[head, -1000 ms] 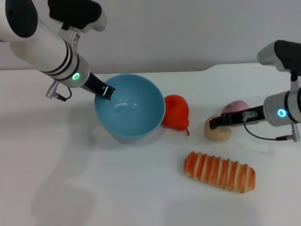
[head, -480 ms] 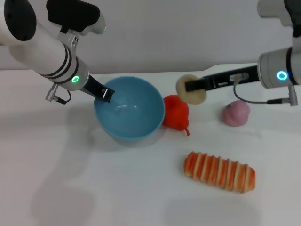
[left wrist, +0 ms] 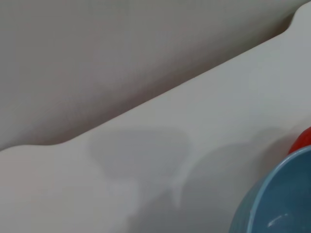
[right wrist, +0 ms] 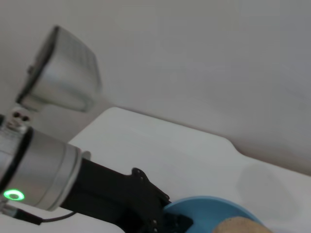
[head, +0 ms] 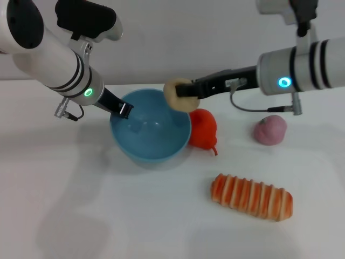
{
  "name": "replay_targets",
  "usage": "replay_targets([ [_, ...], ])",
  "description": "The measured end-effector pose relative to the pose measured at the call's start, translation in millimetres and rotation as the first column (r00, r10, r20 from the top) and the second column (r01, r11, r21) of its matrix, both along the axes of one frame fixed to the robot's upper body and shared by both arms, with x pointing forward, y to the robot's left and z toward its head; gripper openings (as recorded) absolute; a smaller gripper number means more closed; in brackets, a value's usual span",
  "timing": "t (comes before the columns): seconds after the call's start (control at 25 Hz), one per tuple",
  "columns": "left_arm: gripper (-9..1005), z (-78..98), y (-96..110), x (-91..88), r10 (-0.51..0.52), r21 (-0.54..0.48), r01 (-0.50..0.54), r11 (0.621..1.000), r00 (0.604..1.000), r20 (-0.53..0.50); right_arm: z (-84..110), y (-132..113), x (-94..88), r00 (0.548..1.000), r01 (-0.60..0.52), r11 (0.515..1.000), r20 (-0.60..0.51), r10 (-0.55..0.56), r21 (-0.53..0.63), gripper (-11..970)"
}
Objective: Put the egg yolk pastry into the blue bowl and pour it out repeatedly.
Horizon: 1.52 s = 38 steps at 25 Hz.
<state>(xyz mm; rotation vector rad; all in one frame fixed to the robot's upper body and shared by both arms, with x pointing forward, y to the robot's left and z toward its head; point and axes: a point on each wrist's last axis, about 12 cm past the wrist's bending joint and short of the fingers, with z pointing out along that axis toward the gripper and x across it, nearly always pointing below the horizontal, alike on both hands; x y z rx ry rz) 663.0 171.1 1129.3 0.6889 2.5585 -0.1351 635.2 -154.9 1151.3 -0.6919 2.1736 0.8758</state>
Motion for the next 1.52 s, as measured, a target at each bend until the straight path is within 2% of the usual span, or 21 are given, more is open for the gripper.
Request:
replay_targets([
  [0.16, 0, 0.2, 0, 0.2, -0.005, 0.001, 0.005, 1.000, 1.000, 0.003, -8.0, 12, 1.6, 1.000, -0.025, 0.999, -0.001, 0.025, 0.024, 148],
  [0.28, -1, 0.1, 0, 0.2, -0.006, 0.001, 0.006, 1.000, 1.000, 0.003, -6.2, 20, 0.8, 0.997, -0.071, 0.997, 0.035, 0.069, 0.043, 131],
  [0.44, 0, -0.3, 1, 0.2, -0.004, 0.002, 0.004, 1.000, 1.000, 0.005, -9.1, 32, 0.6, 0.993, -0.110, 0.994, 0.042, 0.109, 0.016, 101],
  [0.68, -1, -0.2, 0, 0.5, -0.004, 0.000, 0.004, 1.000, 1.000, 0.009, -13.9, 34, 3.0, 0.993, -0.106, 0.994, 0.053, 0.106, -0.007, 88],
  [0.92, 0, -1.9, 0, 0.2, -0.004, 0.002, 0.004, 1.000, 1.000, 0.002, -13.9, 34, 2.6, 0.989, -0.120, 0.993, 0.081, 0.121, -0.012, 238],
  [1.0, 0, -3.0, 1, 0.5, 0.000, 0.002, 0.000, 1.000, 1.000, 0.004, -14.9, 31, 2.9, 0.990, -0.112, 0.994, 0.088, 0.112, -0.013, 358],
  [1.08, 0, -3.7, 2, 1.3, 0.006, -0.003, -0.006, 1.000, 1.000, 0.015, -18.6, 20, 4.9, 0.989, -0.066, 0.998, 0.134, 0.068, -0.018, 477],
  [1.16, -1, -4.7, 3, 1.9, 0.013, -0.009, -0.013, 1.000, 1.000, 0.027, -19.7, 14, 6.0, 0.987, -0.043, 0.999, 0.156, 0.045, -0.018, 485],
  [1.32, -1, -4.5, 6, 3.9, 0.024, -0.017, -0.024, 1.000, 0.998, 0.052, -25.3, -17, 5.0, 0.965, 0.068, 0.997, 0.256, -0.061, -0.019, 502],
  [1.52, 0, 10.9, 4, 13.8, 0.026, -0.033, -0.021, 0.999, 0.989, 0.143, -35.8, -67, -3.3, 0.918, 0.240, 0.970, 0.334, -0.213, -0.040, 519],
])
